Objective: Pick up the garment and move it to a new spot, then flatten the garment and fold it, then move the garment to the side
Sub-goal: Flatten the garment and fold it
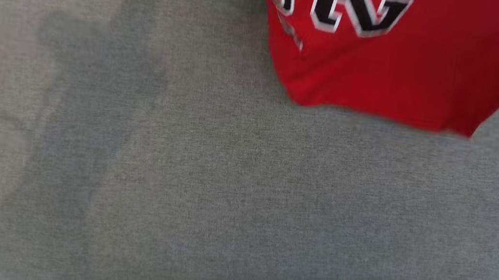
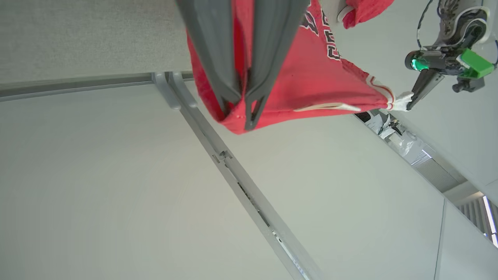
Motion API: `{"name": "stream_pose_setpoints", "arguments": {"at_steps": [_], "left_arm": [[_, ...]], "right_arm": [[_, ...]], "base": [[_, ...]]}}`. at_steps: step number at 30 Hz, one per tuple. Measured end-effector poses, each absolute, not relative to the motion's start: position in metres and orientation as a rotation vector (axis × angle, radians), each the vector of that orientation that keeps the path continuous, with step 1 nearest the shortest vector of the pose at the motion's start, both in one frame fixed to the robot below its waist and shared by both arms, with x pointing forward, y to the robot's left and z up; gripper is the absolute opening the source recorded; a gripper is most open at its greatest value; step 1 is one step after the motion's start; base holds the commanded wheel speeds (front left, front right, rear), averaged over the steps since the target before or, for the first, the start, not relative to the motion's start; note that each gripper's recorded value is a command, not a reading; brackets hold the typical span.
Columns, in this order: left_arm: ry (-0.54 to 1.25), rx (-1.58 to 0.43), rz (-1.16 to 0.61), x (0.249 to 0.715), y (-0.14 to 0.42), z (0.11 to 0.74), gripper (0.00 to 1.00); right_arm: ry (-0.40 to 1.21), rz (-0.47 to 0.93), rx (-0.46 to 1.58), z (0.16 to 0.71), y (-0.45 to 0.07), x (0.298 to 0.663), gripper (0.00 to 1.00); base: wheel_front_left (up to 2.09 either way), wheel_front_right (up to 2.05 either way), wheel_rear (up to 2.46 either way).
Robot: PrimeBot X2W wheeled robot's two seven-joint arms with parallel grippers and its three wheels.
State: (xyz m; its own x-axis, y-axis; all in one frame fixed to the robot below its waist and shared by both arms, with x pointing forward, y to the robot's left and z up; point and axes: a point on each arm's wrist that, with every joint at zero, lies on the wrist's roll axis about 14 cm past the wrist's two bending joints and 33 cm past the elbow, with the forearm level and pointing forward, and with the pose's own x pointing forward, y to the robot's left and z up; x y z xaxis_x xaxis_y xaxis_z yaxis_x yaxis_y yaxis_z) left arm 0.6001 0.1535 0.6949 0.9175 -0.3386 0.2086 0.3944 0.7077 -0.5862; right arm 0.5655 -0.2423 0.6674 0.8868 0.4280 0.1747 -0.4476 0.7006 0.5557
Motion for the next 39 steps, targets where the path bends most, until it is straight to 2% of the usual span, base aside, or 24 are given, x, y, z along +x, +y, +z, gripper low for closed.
{"name": "stream_pose_setpoints", "arguments": {"at_steps": [6, 12, 16, 20, 22, 24, 28, 34, 39], "left_arm": [[-0.373, -0.558, -0.371, 0.67, 0.145, 0.768, 0.0], [-0.614, -0.571, -0.463, 0.703, 0.117, 0.798, 0.0], [-0.615, -0.607, -0.499, 0.725, 0.111, 0.755, 0.0], [-0.434, -0.663, -0.443, 0.748, 0.119, 0.646, 0.0], [-0.297, -0.677, -0.413, 0.744, 0.12, 0.579, 0.0], [-0.213, -0.693, -0.399, 0.729, 0.123, 0.538, 0.0], [-0.086, -0.741, -0.368, 0.679, 0.136, 0.483, 0.0], [0.007, -0.803, -0.308, 0.592, 0.163, 0.47, 0.0], [0.098, -0.849, -0.231, 0.521, 0.171, 0.478, 0.0]], "right_arm": [[-0.233, 0.396, 0.449, 0.691, -0.254, 0.638, 0.0], [-0.425, 0.327, 0.278, 0.712, -0.247, 0.692, 0.0], [-0.384, 0.35, 0.23, 0.67, -0.229, 0.716, 0.0], [-0.235, 0.367, 0.208, 0.583, -0.216, 0.729, 0.0], [-0.131, 0.38, 0.218, 0.53, -0.208, 0.726, 0.0], [-0.059, 0.395, 0.242, 0.495, -0.201, 0.717, 0.0], [0.04, 0.408, 0.295, 0.458, -0.2, 0.687, 0.0], [0.165, 0.41, 0.399, 0.44, -0.2, 0.634, 0.0], [0.201, 0.399, 0.462, 0.459, -0.204, 0.586, 0.0]], "base": [[0.0, 0.0, 0.0], [0.0, 0.0, 0.0], [0.0, 0.0, 0.0], [0.0, 0.0, 0.0], [0.0, 0.0, 0.0], [0.0, 0.0, 0.0], [0.0, 0.0, 0.0], [0.0, 0.0, 0.0], [0.0, 0.0, 0.0]]}}
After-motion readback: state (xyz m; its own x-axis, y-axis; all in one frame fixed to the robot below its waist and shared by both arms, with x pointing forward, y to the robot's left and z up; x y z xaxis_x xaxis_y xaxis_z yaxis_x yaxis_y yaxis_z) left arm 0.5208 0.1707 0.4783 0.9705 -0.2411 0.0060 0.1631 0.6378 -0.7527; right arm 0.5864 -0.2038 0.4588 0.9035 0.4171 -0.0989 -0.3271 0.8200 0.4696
